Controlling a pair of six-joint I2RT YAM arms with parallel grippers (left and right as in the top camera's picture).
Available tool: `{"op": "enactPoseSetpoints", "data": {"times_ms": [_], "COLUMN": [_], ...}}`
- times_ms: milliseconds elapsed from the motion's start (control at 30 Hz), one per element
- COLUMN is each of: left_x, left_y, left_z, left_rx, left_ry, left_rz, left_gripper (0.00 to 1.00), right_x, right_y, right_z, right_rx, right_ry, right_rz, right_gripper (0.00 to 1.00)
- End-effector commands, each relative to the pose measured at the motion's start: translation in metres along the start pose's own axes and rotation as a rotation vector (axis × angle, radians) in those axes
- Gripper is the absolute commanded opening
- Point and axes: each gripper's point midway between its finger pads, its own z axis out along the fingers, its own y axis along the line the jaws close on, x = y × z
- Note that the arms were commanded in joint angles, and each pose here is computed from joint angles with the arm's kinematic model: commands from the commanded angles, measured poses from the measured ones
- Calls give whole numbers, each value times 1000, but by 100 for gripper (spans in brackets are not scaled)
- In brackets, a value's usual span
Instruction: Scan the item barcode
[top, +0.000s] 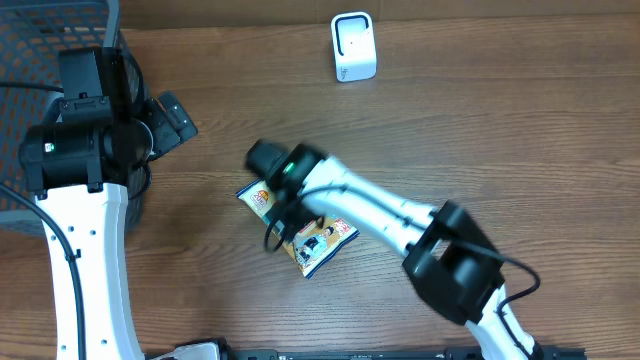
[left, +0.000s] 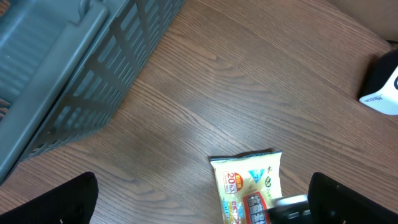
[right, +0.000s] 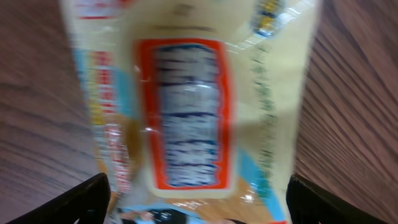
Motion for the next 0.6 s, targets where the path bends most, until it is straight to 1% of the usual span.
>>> {"op": "enactPoseSetpoints", "data": {"times_ms": [0, 33, 133, 367, 500, 567], "left_x": [-3, -3, -3, -3, -3, -3], "left_y": [1, 1, 1, 1, 1, 1], "left_z": [-2, -2, -2, -2, -2, -2], "left_rx": [-8, -8, -8, -8, -8, -8], "left_ry": [-13, -13, -13, -13, -13, -13], "left_rz": [-11, -11, -11, -11, -11, -11], "left_gripper": [100, 100, 100, 100, 99, 100], "right_x": [-19, -21, -26, -17, -7, -2], "right_y": [2, 10, 12, 12, 12, 11], "right_z": [-24, -24, -21, 2, 21, 28], "right_rx": [154, 154, 170, 150, 139, 142], "right_ry": [-133, -154, -184, -159, -140, -131], "right_rz": [-52, -67, -70, -69, -70, -72], "right_gripper": [92, 92, 92, 90, 88, 84]}}
